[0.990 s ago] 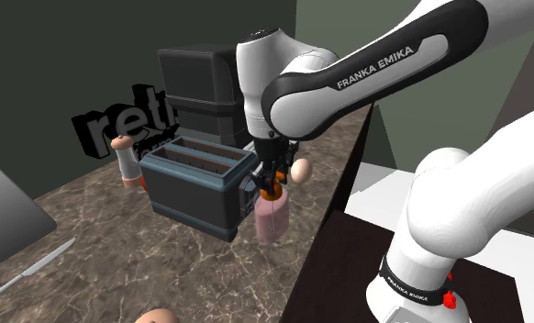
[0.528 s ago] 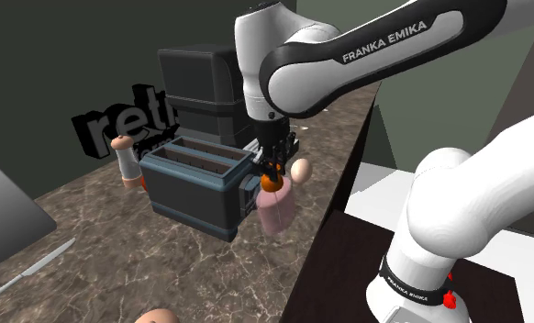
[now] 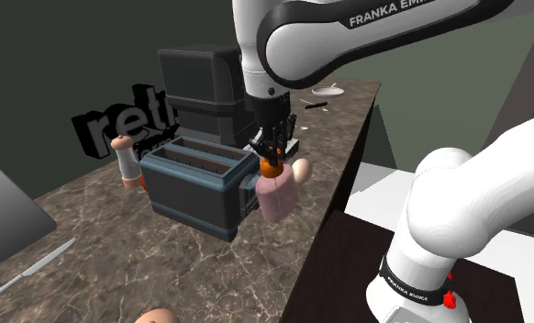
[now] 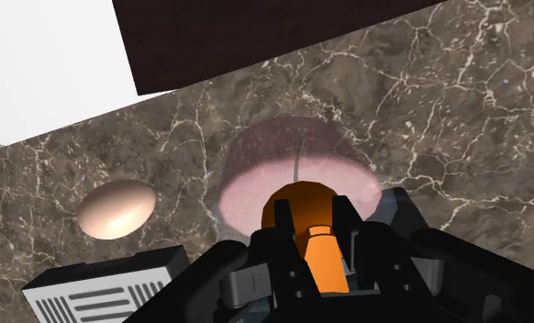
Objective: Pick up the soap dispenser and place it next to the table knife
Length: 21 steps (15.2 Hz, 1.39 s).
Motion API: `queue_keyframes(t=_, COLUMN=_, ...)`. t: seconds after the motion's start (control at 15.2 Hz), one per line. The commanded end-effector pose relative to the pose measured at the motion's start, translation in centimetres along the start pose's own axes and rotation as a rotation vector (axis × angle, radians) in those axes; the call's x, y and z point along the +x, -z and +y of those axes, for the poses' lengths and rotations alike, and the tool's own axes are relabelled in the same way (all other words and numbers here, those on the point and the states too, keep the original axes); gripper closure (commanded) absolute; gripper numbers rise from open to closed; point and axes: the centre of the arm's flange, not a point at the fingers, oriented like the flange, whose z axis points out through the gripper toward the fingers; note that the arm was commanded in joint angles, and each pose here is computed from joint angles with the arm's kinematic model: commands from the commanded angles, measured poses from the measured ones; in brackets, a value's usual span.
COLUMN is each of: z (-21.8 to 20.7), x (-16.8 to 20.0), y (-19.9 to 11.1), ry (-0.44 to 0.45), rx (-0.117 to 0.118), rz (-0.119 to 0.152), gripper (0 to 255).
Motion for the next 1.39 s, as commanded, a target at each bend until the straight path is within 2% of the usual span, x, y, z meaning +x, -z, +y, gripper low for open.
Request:
queue_keyframes(t=0.0, z=0.3, x=0.0, y=1.0, ry=0.0, rx=0.0, rz=0.0, gripper=255)
queue_keyframes(t=1.32, z=2.3, x=0.1, y=11.4, ry=0.0, rx=0.0, rz=0.0, gripper=255)
